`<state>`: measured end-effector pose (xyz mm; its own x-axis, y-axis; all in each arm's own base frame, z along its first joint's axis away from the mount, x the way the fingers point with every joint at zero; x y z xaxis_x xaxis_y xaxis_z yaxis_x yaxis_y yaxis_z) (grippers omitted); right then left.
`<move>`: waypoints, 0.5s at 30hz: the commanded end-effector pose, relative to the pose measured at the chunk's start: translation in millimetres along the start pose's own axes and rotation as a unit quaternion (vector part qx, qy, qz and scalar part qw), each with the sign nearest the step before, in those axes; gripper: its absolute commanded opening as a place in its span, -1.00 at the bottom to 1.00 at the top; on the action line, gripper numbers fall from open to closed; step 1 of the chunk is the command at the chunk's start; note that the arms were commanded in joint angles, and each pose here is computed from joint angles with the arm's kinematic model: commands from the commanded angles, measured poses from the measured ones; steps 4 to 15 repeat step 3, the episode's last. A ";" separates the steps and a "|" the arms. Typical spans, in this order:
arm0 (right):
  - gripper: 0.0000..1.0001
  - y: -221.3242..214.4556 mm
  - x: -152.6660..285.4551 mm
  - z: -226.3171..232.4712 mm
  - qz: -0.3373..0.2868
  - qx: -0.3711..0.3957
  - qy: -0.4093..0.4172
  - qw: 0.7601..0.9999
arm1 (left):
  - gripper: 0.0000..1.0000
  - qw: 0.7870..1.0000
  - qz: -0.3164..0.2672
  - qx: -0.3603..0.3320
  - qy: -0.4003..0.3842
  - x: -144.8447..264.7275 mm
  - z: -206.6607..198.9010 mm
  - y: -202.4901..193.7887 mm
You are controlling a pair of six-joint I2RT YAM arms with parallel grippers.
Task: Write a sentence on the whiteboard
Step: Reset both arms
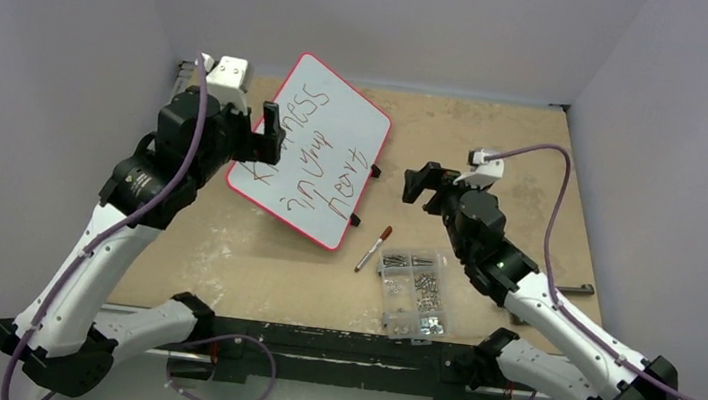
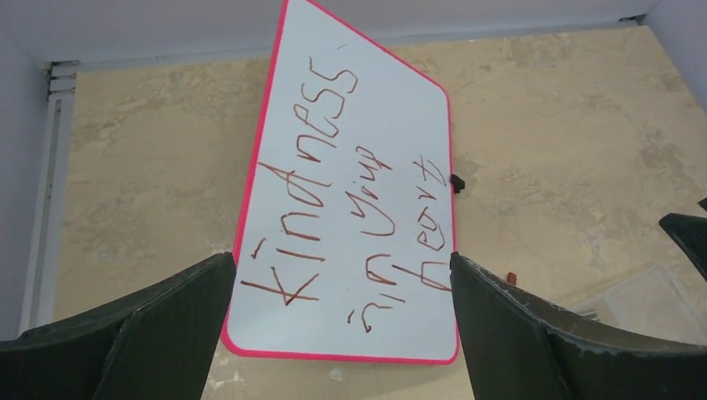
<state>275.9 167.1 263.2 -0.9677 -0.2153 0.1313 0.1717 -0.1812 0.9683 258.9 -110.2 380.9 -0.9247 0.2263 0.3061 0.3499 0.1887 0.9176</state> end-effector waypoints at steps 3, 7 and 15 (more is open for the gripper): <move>0.98 10.1 -3.5 4.0 -0.014 -0.029 -0.004 0.999 | 1.00 0.999 -0.010 -0.023 0.032 7.4 19.9 -2.5; 0.98 10.1 -3.5 4.0 -0.014 -0.029 -0.004 0.999 | 1.00 0.999 -0.010 -0.023 0.032 7.4 19.9 -2.5; 0.98 10.1 -3.5 4.0 -0.014 -0.029 -0.004 0.999 | 1.00 0.999 -0.010 -0.023 0.032 7.4 19.9 -2.5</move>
Point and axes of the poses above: each gripper's point midway between its finger pads, its own x axis back along the fingers, its own z axis along the line the jaws close on, y = z × x, the point moved 3 cm from there along x, back along the fingers, and after that the axes turned 9 degrees about x, right-handed, at the moved point
